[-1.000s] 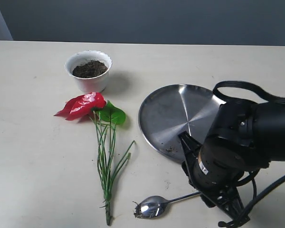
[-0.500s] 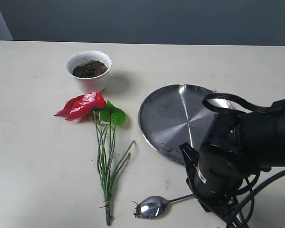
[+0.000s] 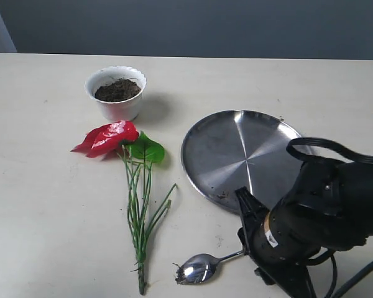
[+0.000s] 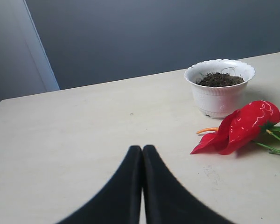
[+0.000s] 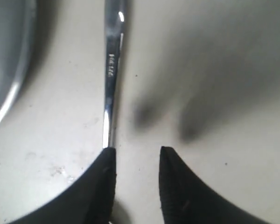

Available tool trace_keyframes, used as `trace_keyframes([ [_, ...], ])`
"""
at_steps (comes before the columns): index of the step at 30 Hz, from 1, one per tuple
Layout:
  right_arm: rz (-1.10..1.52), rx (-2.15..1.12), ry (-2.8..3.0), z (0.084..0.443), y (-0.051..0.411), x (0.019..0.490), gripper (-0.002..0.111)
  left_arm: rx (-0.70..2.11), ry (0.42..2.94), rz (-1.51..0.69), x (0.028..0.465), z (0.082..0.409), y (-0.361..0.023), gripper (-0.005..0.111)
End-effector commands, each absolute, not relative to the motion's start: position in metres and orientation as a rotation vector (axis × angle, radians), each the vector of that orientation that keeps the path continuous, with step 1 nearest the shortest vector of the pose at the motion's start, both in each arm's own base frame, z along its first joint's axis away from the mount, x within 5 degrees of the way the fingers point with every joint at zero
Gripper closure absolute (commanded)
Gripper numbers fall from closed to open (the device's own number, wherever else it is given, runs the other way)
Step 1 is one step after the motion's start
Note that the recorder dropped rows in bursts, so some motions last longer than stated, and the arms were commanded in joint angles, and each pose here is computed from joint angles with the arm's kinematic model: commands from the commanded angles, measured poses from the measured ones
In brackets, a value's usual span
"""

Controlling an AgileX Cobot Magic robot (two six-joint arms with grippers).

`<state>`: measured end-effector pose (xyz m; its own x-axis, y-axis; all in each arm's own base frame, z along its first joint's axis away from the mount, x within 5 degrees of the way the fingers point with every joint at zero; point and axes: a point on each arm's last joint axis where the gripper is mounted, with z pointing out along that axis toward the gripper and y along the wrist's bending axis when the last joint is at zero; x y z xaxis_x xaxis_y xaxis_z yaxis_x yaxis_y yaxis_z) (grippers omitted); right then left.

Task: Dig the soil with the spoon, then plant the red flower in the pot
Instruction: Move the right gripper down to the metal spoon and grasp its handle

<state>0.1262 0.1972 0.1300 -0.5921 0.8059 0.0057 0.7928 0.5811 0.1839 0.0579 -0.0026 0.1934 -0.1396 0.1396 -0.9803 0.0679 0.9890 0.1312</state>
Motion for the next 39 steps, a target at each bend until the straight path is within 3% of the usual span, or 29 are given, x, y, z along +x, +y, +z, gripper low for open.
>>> trace_keyframes([
  [1,0.129,1.384,2.666,0.148,0.177,0.127,0.082,0.15,1.704,0.062,0.057,0.193,-0.002,0.106],
  [6,0.22,1.327,2.622,0.154,0.171,0.142,0.081,0.15,1.704,0.062,0.057,0.193,-0.002,0.106],
  [11,0.304,1.311,2.612,0.147,0.175,0.153,0.065,0.15,1.704,0.062,0.057,0.193,-0.002,0.106],
  [36,0.148,1.419,2.647,0.114,0.18,0.151,0.068,0.15,1.702,0.062,0.058,0.194,-0.002,0.106],
  [39,0.15,1.458,2.642,0.114,0.18,0.15,0.077,0.15,1.702,0.062,0.058,0.194,-0.002,0.106],
])
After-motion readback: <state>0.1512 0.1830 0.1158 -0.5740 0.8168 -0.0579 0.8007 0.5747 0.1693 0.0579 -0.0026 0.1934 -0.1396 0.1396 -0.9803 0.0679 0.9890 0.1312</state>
